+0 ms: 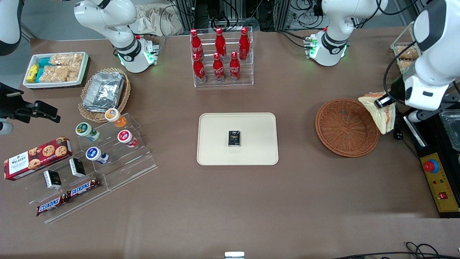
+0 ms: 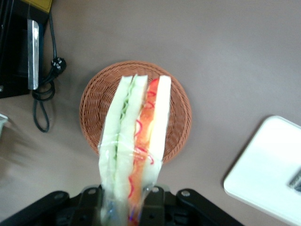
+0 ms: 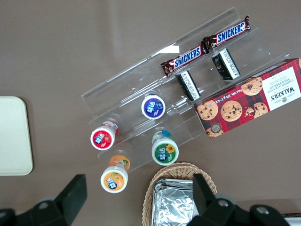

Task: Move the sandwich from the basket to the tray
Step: 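Lift the sandwich up out of the basket with the left gripper, then carry the sandwich over the white tray beside the black packet, then lower the sandwich onto the tray and open the left gripper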

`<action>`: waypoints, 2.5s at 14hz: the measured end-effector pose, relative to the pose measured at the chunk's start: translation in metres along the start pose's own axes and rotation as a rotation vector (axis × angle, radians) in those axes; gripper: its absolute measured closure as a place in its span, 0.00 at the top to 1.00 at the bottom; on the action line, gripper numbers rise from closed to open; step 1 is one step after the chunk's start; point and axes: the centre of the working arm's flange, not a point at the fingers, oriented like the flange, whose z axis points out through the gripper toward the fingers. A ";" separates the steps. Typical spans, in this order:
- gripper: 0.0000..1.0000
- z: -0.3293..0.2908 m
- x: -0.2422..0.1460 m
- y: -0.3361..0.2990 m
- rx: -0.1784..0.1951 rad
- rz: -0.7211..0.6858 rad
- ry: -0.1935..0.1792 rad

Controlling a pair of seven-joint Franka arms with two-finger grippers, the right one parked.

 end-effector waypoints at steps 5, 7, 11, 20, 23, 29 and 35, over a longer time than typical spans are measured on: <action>0.25 -0.043 -0.060 0.099 -0.021 0.216 0.037; 0.25 -0.032 -0.078 0.135 -0.024 0.287 0.028; 0.25 0.018 -0.095 0.204 -0.038 0.385 0.006; 0.25 0.184 -0.105 0.285 -0.037 0.446 0.013; 0.25 0.240 -0.107 0.305 -0.027 0.453 0.009; 0.25 0.304 -0.106 0.317 0.002 0.428 0.010; 0.29 0.317 -0.114 0.325 0.016 0.429 0.032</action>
